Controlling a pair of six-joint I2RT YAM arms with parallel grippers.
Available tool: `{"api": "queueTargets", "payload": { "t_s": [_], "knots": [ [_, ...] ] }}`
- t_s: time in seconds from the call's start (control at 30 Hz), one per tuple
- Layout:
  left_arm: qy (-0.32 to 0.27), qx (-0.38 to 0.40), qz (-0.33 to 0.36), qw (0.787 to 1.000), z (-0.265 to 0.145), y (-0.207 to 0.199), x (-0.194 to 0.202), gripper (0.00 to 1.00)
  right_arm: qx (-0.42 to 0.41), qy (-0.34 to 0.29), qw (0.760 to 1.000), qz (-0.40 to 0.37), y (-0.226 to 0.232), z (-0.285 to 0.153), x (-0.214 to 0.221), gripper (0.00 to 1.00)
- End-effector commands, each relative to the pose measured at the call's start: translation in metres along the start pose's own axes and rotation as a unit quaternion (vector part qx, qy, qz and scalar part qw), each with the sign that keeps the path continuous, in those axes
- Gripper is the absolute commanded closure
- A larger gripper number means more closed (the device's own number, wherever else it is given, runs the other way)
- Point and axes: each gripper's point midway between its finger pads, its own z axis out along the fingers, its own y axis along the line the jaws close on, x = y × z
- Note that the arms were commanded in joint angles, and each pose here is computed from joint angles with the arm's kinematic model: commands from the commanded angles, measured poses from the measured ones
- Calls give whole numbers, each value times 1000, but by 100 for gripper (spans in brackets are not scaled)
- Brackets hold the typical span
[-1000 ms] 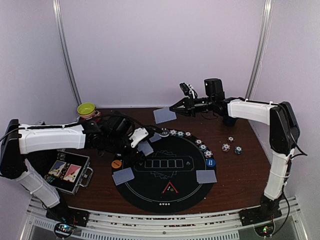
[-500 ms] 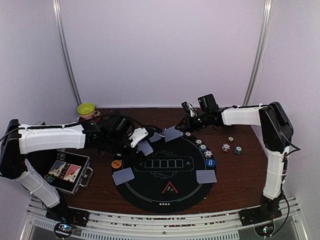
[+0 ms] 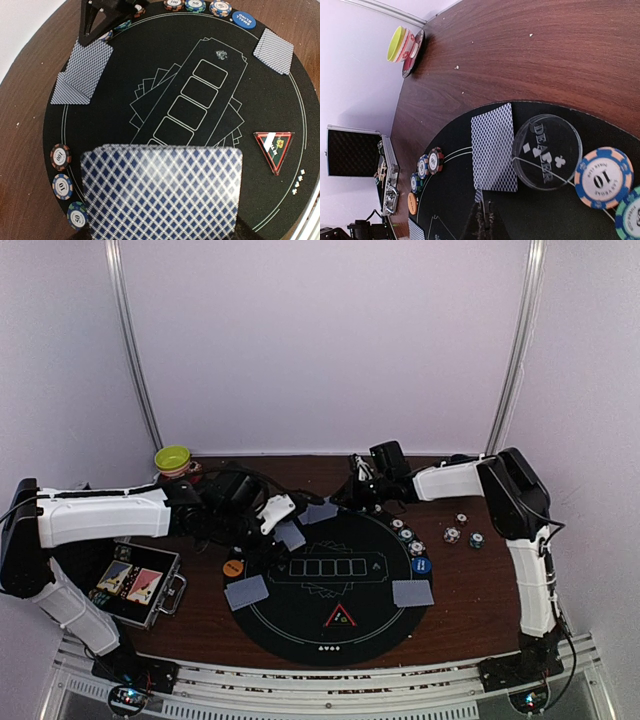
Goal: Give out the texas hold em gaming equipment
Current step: Distribute the poker card in the dealer area.
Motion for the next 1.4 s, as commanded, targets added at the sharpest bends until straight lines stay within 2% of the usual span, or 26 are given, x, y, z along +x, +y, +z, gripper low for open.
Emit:
{"api": "queueTargets", "payload": {
  "t_s": [0.0,0.4,0.7,0.93,1.13,1.37],
  "knots": [
    [-21,-6,-8,1000,-6,7,-11,35,-10,-19,1000,19,7,22,-19,100],
    [-21,-6,-12,1000,-6,13,-10,35,-16,-22,999,39,-1,45,-34,100],
    [-20,-6,-13,1000,-5,13,-10,35,-6,-27,999,39,-15,46,-40,100],
    [-19,-7,-13,1000,-4,14,-10,35,-10,-8,998,53,-24,47,-26,88],
    [-19,-7,-12,1000,-5,14,-10,35,-20,-1,999,47,-13,37,-22,78],
    [-22,-7,-12,1000,-6,13,-10,35,-26,11,999,42,-3,28,-11,74]
  ]
}}
